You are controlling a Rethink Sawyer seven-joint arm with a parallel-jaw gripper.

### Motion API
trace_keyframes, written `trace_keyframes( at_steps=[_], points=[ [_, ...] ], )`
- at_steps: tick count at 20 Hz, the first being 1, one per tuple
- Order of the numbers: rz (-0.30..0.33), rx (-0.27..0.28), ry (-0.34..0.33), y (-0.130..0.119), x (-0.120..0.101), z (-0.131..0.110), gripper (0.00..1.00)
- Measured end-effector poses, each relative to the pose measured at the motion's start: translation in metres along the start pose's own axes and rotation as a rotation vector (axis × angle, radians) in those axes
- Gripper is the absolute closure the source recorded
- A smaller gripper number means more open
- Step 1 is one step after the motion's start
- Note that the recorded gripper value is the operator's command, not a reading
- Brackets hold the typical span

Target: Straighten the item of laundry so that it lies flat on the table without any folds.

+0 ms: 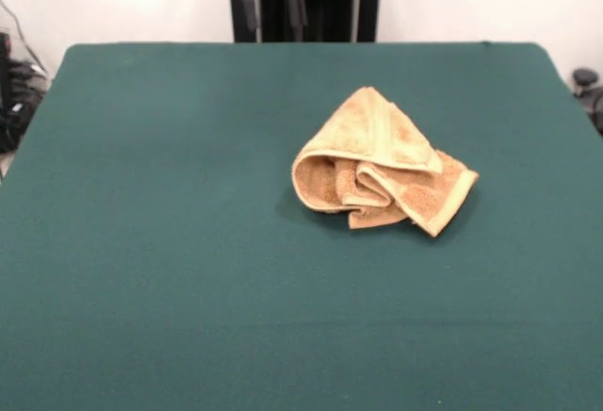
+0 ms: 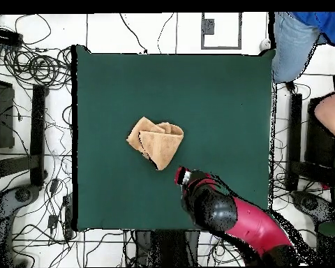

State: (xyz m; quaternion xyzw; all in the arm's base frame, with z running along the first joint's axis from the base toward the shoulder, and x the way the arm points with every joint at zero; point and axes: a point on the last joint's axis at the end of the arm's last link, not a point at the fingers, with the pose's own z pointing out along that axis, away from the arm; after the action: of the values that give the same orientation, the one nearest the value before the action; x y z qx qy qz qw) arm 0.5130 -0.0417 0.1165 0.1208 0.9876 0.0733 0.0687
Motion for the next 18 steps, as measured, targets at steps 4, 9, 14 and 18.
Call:
trace_keyframes(
  at_steps=[4,9,14,18],
  points=[
    [-0.083,-0.008,0.102,0.013,0.006,0.006,0.0],
    [-0.117,-0.008,0.217,0.008,0.008,0.002,0.0],
    [-0.098,-0.002,0.251,-0.02,-0.008,0.002,0.0],
    [-0.065,0.003,0.245,-0.057,-0.028,0.011,0.0]
  ],
)
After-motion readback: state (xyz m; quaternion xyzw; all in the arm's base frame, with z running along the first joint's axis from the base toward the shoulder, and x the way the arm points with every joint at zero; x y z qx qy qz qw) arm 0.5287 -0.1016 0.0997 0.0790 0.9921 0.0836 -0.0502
